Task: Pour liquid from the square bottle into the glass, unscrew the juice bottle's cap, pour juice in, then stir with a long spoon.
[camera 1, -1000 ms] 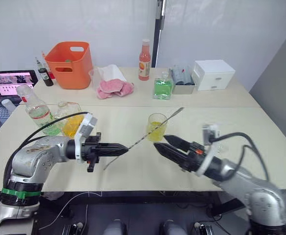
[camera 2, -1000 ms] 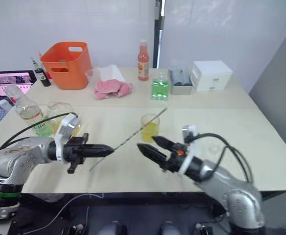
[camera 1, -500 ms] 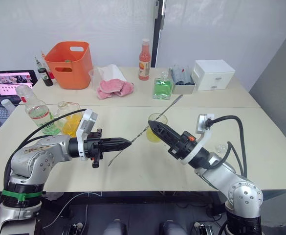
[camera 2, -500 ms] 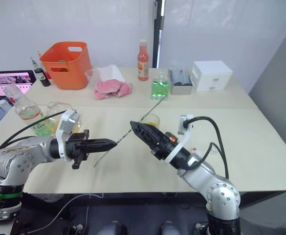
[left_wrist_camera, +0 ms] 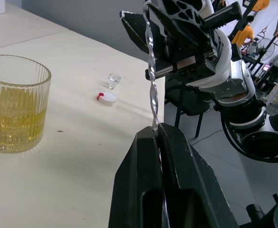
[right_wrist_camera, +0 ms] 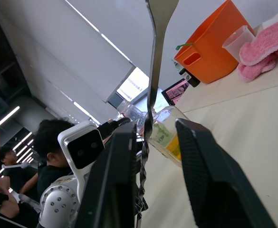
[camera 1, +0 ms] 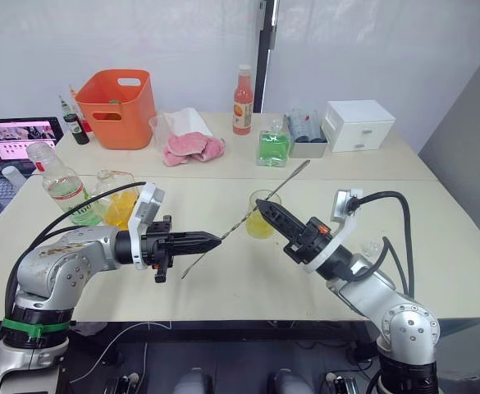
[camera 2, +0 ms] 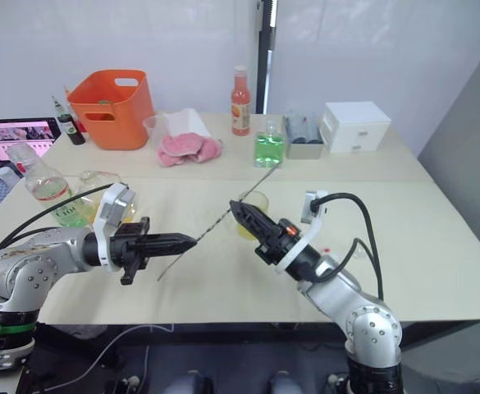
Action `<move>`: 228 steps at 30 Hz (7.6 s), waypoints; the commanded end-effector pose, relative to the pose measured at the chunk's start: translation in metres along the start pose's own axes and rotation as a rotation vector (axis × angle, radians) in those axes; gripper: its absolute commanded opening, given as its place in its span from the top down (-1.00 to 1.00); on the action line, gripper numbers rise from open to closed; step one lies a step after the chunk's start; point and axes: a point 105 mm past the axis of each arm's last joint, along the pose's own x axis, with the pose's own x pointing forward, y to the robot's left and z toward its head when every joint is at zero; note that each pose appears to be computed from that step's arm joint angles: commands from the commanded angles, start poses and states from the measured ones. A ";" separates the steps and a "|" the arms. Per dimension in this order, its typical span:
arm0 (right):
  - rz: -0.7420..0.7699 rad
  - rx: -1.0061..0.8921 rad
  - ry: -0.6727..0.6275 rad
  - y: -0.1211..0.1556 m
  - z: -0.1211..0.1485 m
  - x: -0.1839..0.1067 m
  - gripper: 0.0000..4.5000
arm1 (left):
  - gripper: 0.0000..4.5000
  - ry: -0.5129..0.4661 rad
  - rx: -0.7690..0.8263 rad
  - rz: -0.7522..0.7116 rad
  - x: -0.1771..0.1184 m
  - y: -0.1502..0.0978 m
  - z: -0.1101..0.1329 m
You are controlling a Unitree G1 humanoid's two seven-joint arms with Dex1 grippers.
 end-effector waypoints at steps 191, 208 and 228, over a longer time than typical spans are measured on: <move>-0.007 -0.894 0.387 -0.017 0.092 0.061 1.00 | -0.98 -0.006 0.290 0.274 -0.020 0.023 -0.002; -0.132 -0.929 0.228 -0.039 0.124 0.065 1.00 | -0.98 -0.004 0.292 0.276 -0.019 0.024 0.000; -0.098 -0.849 0.210 -0.022 0.123 0.053 1.00 | -0.98 -0.012 0.296 0.271 -0.016 0.025 0.000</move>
